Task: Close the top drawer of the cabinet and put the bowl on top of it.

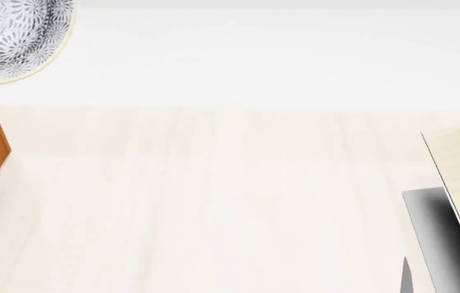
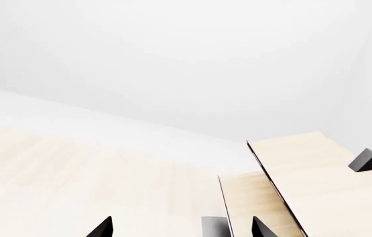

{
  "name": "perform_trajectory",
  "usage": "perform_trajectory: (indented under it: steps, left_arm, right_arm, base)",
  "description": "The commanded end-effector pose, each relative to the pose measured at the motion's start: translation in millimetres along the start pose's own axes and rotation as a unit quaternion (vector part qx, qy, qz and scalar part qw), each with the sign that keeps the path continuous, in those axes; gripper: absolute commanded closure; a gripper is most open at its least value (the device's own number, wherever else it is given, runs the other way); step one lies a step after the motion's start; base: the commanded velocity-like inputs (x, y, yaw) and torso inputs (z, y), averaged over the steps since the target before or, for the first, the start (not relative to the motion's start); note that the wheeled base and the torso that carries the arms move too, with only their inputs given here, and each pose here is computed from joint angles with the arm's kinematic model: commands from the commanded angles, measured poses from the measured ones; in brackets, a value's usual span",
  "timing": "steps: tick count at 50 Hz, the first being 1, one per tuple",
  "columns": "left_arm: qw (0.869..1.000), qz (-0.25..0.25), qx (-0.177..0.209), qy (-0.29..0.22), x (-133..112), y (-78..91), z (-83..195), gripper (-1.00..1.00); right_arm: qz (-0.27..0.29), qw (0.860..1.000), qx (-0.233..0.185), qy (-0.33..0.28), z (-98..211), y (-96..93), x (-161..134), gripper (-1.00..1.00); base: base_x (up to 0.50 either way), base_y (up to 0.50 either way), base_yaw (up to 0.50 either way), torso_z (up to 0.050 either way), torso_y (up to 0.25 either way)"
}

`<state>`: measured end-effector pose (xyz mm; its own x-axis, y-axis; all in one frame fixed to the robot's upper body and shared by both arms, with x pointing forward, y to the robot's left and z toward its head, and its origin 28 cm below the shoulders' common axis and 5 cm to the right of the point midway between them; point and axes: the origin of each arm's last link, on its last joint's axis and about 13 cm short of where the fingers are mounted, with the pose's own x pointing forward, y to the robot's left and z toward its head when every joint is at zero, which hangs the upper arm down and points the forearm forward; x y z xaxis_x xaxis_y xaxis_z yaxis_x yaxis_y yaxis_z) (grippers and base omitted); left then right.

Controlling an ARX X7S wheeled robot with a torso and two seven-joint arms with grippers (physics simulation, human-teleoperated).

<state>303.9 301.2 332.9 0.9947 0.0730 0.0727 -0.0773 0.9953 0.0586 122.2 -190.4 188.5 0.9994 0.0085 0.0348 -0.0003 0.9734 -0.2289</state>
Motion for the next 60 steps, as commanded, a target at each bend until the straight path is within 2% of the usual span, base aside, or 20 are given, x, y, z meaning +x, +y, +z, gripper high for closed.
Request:
perform_trajectory:
  steps: [1,8,9,10,11,14,16,17,21,22,23,27,28,39,60]
  left_arm:
    - [0.999,0.017,-0.026,-0.022,1.1,7.1,4.0,1.0]
    - [0.998,0.04,-0.049,-0.026,2.0,13.4,6.9,1.0]
    - [0.996,0.028,-0.08,-0.02,2.0,13.6,7.7,1.0]
    - [0.996,0.032,-0.084,-0.019,1.7,15.0,8.6,1.0]
    - [0.996,0.043,-0.071,-0.024,1.7,15.1,8.3,1.0]
    - [0.996,0.046,-0.074,-0.023,1.5,16.3,8.4,1.0]
    - [0.994,0.045,-0.094,-0.019,1.1,18.3,10.8,1.0]
    - [0.994,0.054,-0.087,-0.023,1.2,18.8,11.3,1.0]
    - [0.992,0.048,-0.112,-0.019,0.4,21.4,12.5,1.0]
    - [0.993,0.056,-0.105,-0.022,0.4,22.0,12.4,1.0]
    - [0.991,0.045,-0.127,-0.017,0.2,22.4,12.7,1.0]
    - [0.989,0.046,-0.141,-0.018,-1.0,27.3,13.2,1.0]
    - [0.986,0.041,-0.158,-0.015,-1.7,28.6,13.2,1.0]
    - [0.984,0.059,-0.169,-0.022,-2.7,37.7,16.3,1.0]
    - [0.983,0.075,-0.164,-0.035,-8.4,44.4,26.2,1.0]
  right_arm:
    - [0.018,1.0,0.009,-0.011,2.1,0.7,-1.3,-1.0]
    - [0.016,1.0,0.01,-0.009,-0.1,0.3,-1.1,-1.0]
    - [0.017,1.0,0.01,-0.009,0.1,0.2,-1.1,-1.0]
    - [0.017,1.0,0.01,-0.009,-1.5,0.4,-0.9,-1.0]
    - [0.016,1.0,0.01,-0.008,-1.1,0.1,-0.8,-1.0]
    - [0.019,1.0,0.007,-0.006,-3.0,0.8,-1.4,-1.0]
    - [0.019,1.0,0.007,-0.006,-1.6,0.3,-2.0,-1.0]
    - [0.018,1.0,0.007,-0.006,-1.1,0.1,-2.2,-1.0]
    - [0.017,1.0,0.007,-0.006,-2.0,-0.1,-3.2,-1.0]
    - [0.017,1.0,0.007,-0.006,-3.3,0.1,-3.2,-1.0]
    - [0.017,1.0,0.008,-0.006,-2.3,-0.1,-3.4,-1.0]
    - [0.016,1.0,0.007,-0.006,-1.6,-0.3,-4.5,-1.0]
    - [0.016,1.0,0.008,-0.007,-2.1,-0.2,-4.8,-1.0]
    - [0.016,1.0,0.009,-0.006,-2.7,0.2,-2.7,-1.0]
    - [0.014,1.0,0.01,-0.007,-3.0,-1.4,-3.8,-1.0]
  base:
    - [0.0,0.0,0.0,0.0,0.0]
    - [0.0,0.0,0.0,0.0,0.001]
    - [0.0,0.0,0.0,0.0,0.0]
    - [0.0,0.0,0.0,0.0,0.0]
    - [0.0,0.0,0.0,0.0,0.0]
    - [0.0,0.0,0.0,0.0,0.0]
    - [0.0,0.0,0.0,0.0,0.0]
    - [0.0,0.0,0.0,0.0,0.0]
    - [0.0,0.0,0.0,0.0,0.0]
    - [0.0,0.0,0.0,0.0,0.0]
    - [0.0,0.0,0.0,0.0,0.0]
    - [0.0,0.0,0.0,0.0,0.003]
    - [0.0,0.0,0.0,0.0,0.0]
    - [0.0,0.0,0.0,0.001,0.0]
    - [0.0,0.0,0.0,0.0,0.0]
